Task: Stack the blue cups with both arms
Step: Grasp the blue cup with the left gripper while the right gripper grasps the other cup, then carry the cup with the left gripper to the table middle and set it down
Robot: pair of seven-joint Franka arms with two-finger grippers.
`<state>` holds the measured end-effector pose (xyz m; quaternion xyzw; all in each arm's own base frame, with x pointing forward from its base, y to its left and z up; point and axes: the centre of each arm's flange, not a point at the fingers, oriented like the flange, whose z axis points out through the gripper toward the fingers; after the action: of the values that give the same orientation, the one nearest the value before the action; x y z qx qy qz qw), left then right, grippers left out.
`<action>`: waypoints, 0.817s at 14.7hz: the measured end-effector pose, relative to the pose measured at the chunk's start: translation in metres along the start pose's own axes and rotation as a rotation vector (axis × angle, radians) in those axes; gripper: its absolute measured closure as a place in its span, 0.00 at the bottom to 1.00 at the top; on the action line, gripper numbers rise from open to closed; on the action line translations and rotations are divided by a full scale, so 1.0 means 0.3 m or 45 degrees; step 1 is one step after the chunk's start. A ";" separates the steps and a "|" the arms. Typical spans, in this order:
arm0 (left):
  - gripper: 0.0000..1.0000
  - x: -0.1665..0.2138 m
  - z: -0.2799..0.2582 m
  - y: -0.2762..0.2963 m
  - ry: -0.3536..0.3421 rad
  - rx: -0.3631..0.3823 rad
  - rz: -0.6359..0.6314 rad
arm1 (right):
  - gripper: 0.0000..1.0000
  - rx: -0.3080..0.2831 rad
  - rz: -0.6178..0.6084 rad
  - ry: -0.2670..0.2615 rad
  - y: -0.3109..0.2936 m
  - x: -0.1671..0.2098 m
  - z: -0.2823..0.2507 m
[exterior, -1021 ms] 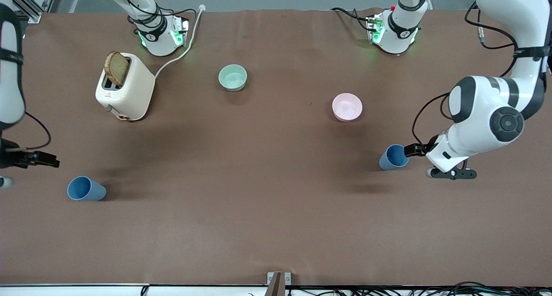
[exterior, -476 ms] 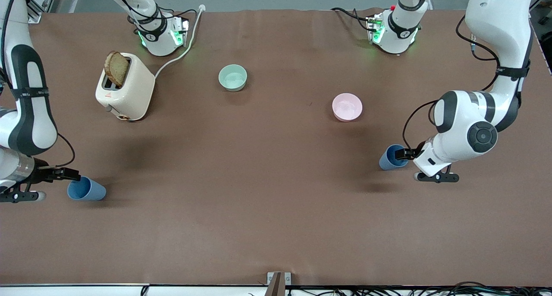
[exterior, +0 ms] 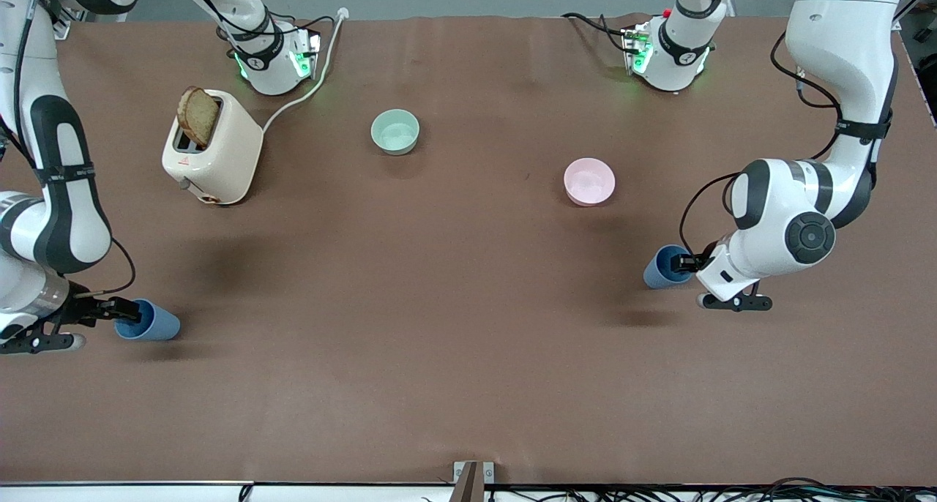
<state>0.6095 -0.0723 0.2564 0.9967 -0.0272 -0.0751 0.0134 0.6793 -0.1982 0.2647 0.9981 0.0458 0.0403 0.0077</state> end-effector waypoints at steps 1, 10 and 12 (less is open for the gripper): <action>0.53 0.000 0.000 0.001 0.000 0.000 0.001 | 0.23 0.004 -0.007 0.000 0.000 -0.001 0.018; 0.95 0.053 -0.205 0.080 0.112 -0.010 0.067 | 0.96 0.057 -0.021 -0.066 -0.017 0.005 0.014; 0.95 0.071 -0.355 0.191 0.144 -0.031 0.138 | 0.96 0.058 -0.020 -0.062 -0.007 0.021 -0.124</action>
<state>0.6437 -0.1282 0.3602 0.9962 -0.0792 -0.0181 0.0313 0.6823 -0.1950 0.3022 0.9983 0.0545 0.0148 -0.0136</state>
